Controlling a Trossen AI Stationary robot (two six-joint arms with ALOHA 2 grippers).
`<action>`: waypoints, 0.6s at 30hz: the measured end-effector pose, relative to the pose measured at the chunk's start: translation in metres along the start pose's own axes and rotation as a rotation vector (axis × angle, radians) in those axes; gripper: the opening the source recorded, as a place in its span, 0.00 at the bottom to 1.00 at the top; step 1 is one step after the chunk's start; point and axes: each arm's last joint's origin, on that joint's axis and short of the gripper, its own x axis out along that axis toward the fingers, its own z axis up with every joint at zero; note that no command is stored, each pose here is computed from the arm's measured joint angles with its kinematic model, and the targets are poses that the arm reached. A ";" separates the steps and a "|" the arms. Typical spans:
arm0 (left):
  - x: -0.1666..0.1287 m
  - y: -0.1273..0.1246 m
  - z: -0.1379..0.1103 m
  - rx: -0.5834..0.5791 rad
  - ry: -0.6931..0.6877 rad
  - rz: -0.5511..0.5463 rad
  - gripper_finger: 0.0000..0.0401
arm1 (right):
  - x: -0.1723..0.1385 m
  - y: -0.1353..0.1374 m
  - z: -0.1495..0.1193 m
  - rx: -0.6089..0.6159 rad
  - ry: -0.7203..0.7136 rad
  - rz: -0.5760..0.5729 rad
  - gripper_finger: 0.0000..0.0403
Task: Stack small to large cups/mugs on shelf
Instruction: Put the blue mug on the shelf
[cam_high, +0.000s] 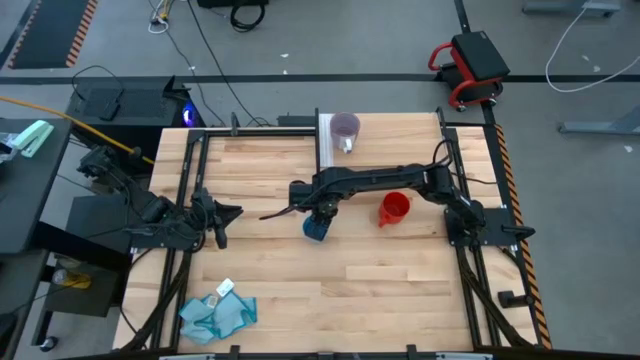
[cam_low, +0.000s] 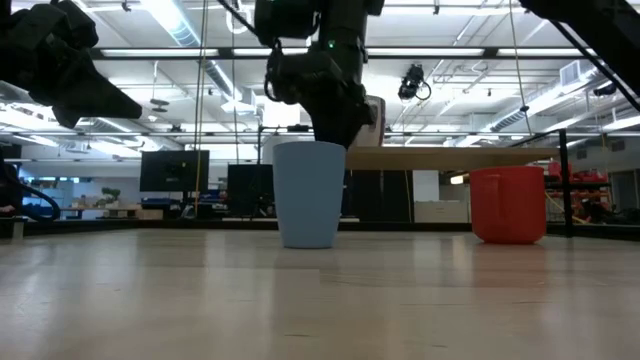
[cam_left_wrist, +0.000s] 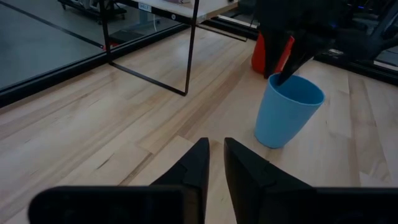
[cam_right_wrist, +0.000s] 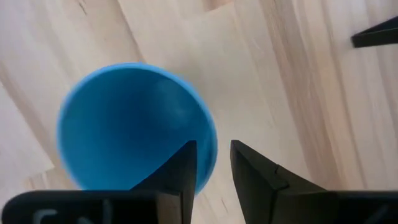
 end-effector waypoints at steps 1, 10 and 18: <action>0.000 0.000 0.000 0.000 0.000 0.000 0.15 | 0.003 -0.001 -0.001 0.001 0.007 -0.002 0.26; 0.000 0.000 0.000 0.000 0.000 0.000 0.14 | 0.008 -0.003 -0.001 0.006 0.017 -0.006 0.20; 0.000 0.000 0.000 0.000 0.000 0.000 0.14 | 0.007 -0.004 -0.003 -0.008 0.031 -0.010 0.02</action>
